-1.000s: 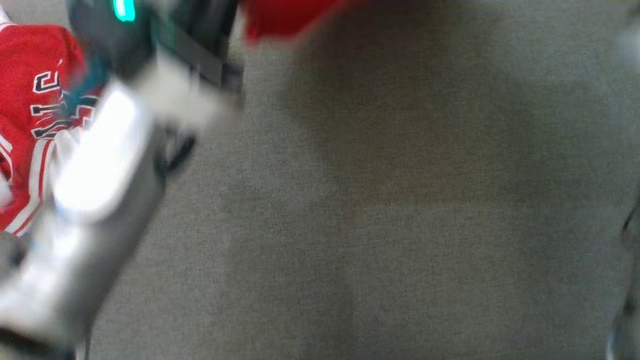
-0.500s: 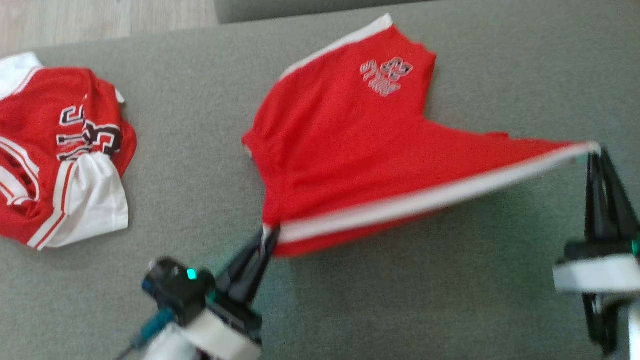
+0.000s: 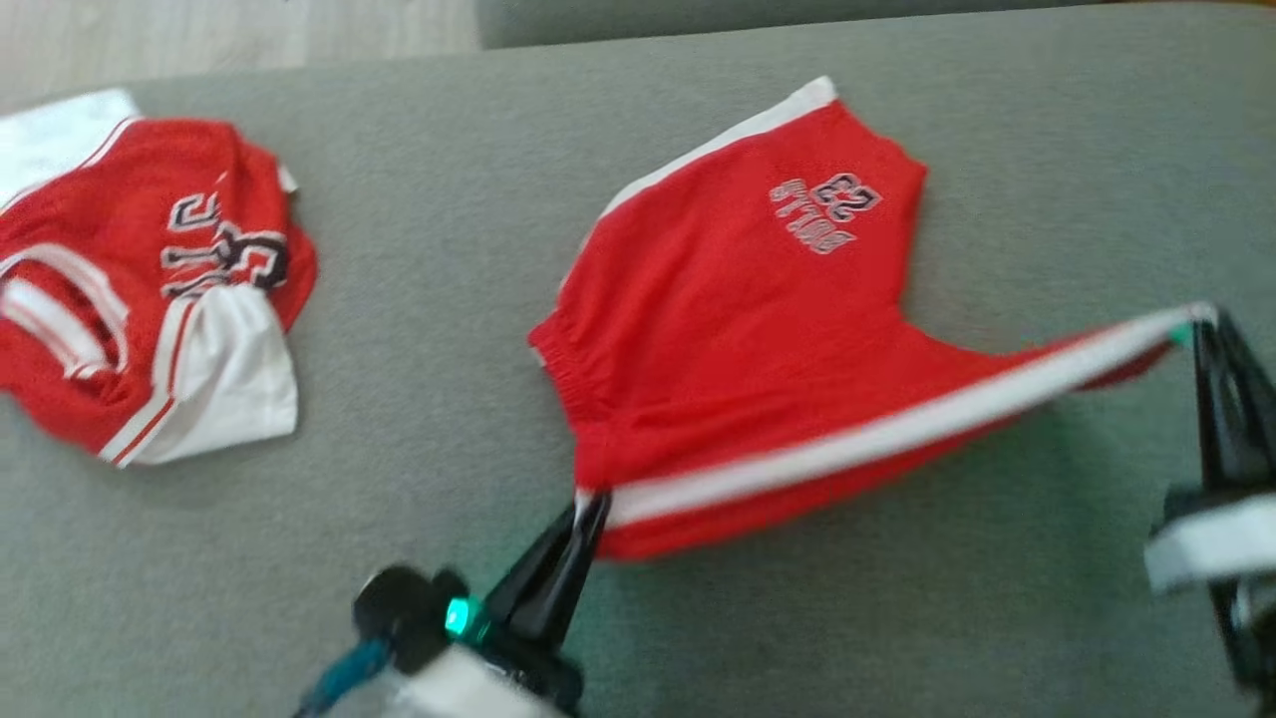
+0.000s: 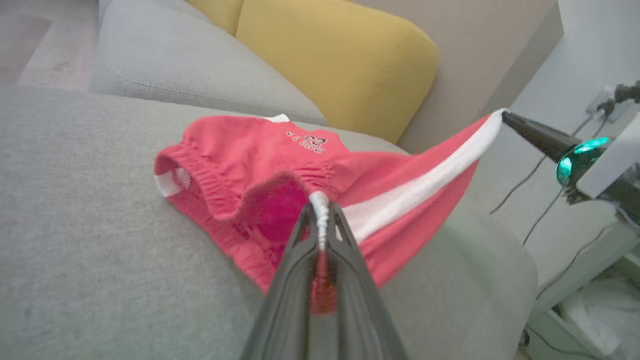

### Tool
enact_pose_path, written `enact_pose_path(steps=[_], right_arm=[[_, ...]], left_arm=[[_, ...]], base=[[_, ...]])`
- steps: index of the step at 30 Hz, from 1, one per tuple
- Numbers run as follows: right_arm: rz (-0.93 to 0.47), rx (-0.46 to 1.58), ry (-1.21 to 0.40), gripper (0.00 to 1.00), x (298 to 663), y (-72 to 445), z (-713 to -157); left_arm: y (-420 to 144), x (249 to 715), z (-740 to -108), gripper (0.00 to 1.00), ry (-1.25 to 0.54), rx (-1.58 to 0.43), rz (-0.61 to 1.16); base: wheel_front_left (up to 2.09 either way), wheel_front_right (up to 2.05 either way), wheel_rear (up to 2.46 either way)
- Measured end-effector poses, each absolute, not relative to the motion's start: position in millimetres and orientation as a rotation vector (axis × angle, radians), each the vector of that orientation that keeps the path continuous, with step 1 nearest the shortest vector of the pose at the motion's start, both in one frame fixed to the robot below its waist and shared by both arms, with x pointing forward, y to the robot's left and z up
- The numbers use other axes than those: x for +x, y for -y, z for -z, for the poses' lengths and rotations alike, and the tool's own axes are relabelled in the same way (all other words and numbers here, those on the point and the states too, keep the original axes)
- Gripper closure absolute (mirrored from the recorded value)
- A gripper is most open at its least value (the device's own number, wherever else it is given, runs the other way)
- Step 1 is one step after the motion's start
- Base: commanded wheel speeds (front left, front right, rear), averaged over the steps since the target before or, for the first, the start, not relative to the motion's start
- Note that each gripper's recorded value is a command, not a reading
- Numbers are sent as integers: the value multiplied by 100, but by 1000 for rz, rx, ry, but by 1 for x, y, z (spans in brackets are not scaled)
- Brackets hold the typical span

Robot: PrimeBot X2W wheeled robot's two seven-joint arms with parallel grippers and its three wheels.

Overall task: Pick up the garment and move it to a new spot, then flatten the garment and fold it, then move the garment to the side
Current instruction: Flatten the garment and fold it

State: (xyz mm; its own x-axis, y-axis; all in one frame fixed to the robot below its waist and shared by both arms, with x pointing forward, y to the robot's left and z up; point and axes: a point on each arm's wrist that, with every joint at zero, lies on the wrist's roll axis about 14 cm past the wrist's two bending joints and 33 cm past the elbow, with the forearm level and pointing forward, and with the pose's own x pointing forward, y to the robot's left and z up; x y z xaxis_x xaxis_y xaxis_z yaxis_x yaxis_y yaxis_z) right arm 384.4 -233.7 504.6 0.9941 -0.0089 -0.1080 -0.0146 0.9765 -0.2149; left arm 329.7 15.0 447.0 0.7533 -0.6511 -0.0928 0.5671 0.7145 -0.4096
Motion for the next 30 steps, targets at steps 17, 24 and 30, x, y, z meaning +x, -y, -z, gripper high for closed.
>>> enact_pose_path(steps=[17,24,30], right_arm=[[-299,-384,-237,100,548,161,-476],[-343,-438,-290,100,585,147,-458],[-382,-440,-326,77,598,135,-436]], left_arm=[[-35,429,-453,100,-279,-528,514],[-57,459,-437,100,-282,-490,435],[-63,462,-422,35,-306,-498,390]], base=[[0,0,0],[0,0,0],[0,0,0]])
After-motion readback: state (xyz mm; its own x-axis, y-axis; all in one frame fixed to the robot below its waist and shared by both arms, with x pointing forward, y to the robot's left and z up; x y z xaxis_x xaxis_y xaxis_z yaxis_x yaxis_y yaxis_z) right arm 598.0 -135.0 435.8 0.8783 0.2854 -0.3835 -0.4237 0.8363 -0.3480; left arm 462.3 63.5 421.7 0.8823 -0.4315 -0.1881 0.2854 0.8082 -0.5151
